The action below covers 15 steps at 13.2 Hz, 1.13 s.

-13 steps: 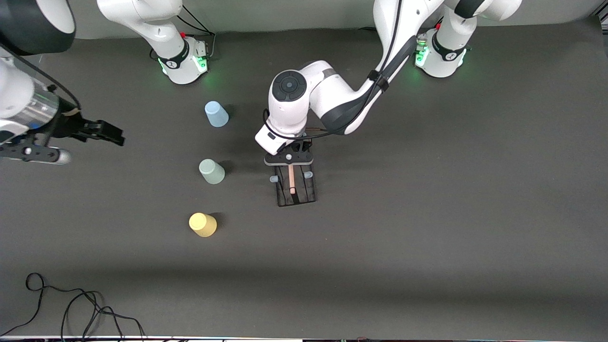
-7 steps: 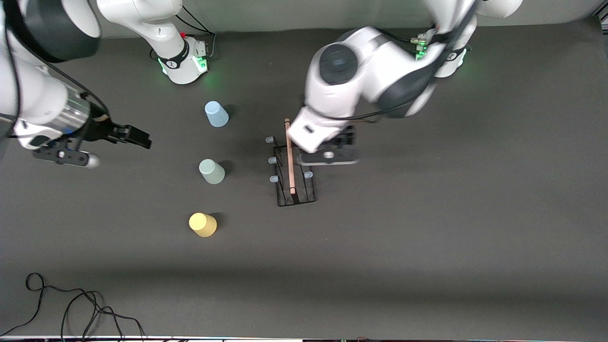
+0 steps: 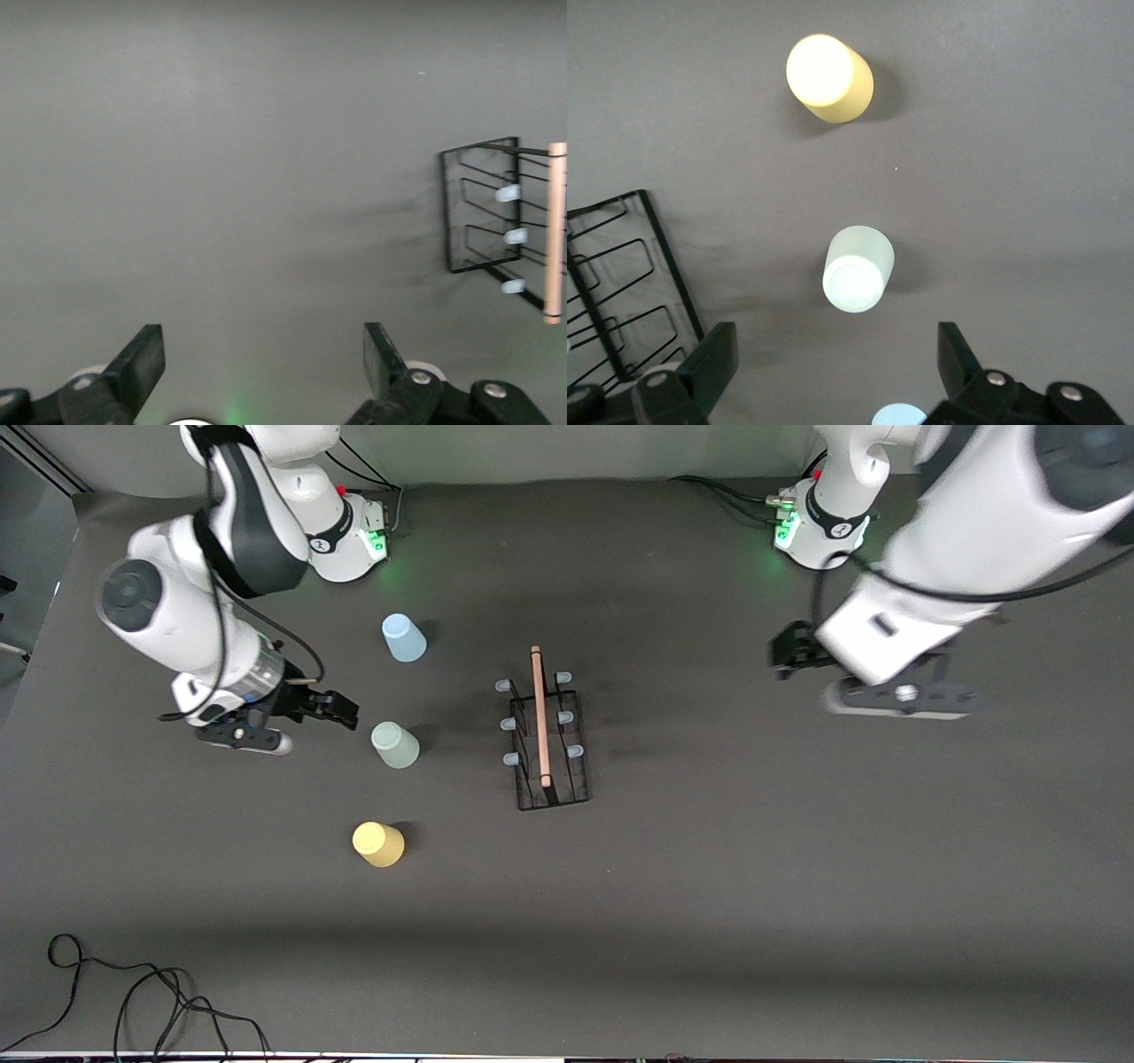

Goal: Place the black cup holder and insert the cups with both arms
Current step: 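Grasp the pale green cup with the right gripper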

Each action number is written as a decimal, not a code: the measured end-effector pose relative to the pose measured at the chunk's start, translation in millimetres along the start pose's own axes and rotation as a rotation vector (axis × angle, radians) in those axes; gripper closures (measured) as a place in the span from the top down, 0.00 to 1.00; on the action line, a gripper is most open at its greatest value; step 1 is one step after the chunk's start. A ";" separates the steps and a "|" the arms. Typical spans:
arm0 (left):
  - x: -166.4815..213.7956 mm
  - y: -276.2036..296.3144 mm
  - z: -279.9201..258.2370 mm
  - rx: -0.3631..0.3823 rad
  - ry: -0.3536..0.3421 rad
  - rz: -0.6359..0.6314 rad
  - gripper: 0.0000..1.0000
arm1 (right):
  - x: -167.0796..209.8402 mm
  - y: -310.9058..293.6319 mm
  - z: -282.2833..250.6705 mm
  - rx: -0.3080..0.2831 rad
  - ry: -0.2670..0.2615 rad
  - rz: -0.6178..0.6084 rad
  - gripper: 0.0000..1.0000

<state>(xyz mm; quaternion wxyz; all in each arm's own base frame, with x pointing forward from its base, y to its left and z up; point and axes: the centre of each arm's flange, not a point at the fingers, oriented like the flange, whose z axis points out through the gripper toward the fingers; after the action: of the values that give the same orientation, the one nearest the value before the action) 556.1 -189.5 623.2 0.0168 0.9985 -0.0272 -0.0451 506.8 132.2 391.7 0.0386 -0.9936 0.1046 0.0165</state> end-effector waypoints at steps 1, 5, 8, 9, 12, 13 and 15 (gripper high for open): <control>-3.9 -23.0 -1.6 0.005 -0.003 -0.010 1.00 | -4.4 0.8 13.0 -0.006 -0.009 0.004 1.00; -20.1 -89.2 3.8 0.024 -0.028 -0.045 1.00 | -8.1 0.1 51.2 -0.033 -0.063 0.005 1.00; -26.2 -126.6 13.5 0.029 -0.045 -0.080 1.00 | -9.5 1.8 90.8 -0.030 -0.042 0.012 1.00; -27.1 -139.9 14.2 0.027 -0.044 -0.091 1.00 | -12.2 4.0 106.0 -0.029 -0.032 0.013 1.00; -28.9 -165.0 12.8 0.021 -0.038 -0.107 1.00 | -22.3 2.8 141.6 -0.024 -0.002 0.005 1.00; -28.9 -166.8 12.4 0.020 -0.036 -0.108 1.00 | -24.0 2.7 149.5 -0.023 0.004 0.009 1.00; -28.2 -162.7 11.9 0.020 -0.029 -0.099 1.00 | -28.1 -4.3 162.5 -0.022 0.010 0.012 1.00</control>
<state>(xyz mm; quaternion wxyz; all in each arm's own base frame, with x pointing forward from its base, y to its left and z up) 535.6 -26.0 608.0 0.0040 0.9980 0.0217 -0.0599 476.2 155.1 231.3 0.0268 -0.9934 0.1105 0.0128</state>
